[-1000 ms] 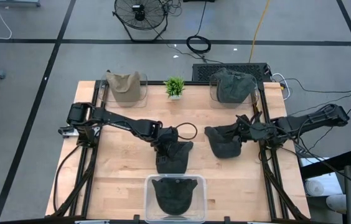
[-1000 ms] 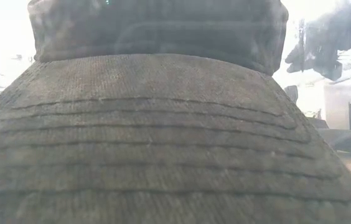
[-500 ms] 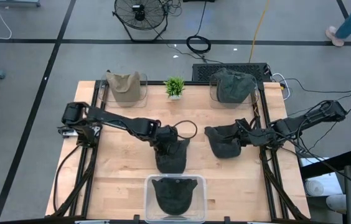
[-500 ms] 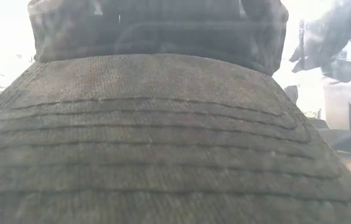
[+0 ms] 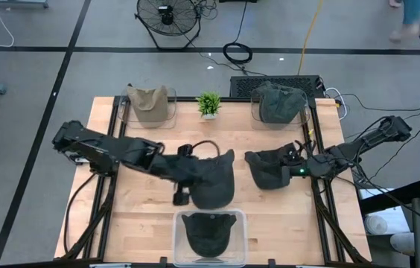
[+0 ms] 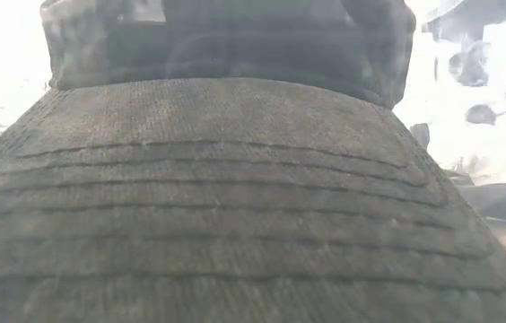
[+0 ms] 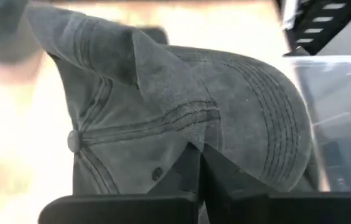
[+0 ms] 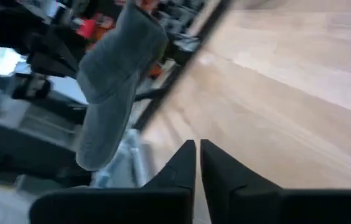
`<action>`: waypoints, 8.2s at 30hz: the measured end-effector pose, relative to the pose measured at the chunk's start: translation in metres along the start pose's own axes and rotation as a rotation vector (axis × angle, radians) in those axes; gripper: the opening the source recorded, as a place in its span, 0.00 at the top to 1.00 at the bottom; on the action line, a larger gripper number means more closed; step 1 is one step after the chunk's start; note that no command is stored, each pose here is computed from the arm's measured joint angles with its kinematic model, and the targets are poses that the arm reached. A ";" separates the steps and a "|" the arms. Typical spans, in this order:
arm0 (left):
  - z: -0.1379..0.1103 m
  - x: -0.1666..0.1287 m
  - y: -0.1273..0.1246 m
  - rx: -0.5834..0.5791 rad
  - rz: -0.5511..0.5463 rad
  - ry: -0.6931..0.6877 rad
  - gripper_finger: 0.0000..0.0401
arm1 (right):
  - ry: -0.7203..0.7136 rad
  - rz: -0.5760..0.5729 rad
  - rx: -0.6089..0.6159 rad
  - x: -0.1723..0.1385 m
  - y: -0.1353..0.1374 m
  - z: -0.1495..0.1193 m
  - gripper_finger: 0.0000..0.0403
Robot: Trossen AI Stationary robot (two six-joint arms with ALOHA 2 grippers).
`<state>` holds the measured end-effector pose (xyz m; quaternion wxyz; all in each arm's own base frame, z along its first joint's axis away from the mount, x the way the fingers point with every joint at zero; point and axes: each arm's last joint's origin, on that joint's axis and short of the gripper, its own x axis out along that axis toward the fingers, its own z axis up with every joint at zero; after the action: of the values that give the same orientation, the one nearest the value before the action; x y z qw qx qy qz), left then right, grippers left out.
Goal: Pick & Place hat
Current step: Put the left black cap into the white transparent bin, then put the black cap into the white transparent bin
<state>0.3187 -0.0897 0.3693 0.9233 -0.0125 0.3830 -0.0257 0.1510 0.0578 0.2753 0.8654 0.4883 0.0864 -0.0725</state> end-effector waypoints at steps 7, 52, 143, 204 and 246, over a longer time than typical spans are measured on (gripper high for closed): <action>0.012 -0.039 -0.049 0.081 -0.011 -0.118 1.00 | -0.006 0.071 -0.026 0.009 0.010 -0.006 1.00; -0.043 0.085 -0.143 0.030 0.071 0.107 0.97 | 0.098 0.012 -0.041 0.011 0.002 -0.014 1.00; -0.041 0.145 -0.135 0.147 -0.176 0.147 0.67 | 0.251 -0.129 -0.167 -0.001 -0.023 -0.004 1.00; 0.008 0.115 -0.068 -0.144 -0.122 -0.007 0.67 | 0.028 0.030 -0.274 -0.002 -0.003 0.011 0.93; 0.034 -0.022 0.108 -0.159 -0.037 -0.103 0.67 | 0.820 -0.605 -0.657 0.080 -0.079 0.032 0.57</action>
<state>0.3310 0.0198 0.4040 0.9373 -0.0940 0.3354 -0.0117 0.2150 -0.0133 0.2086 0.8079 0.1375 0.5658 -0.0908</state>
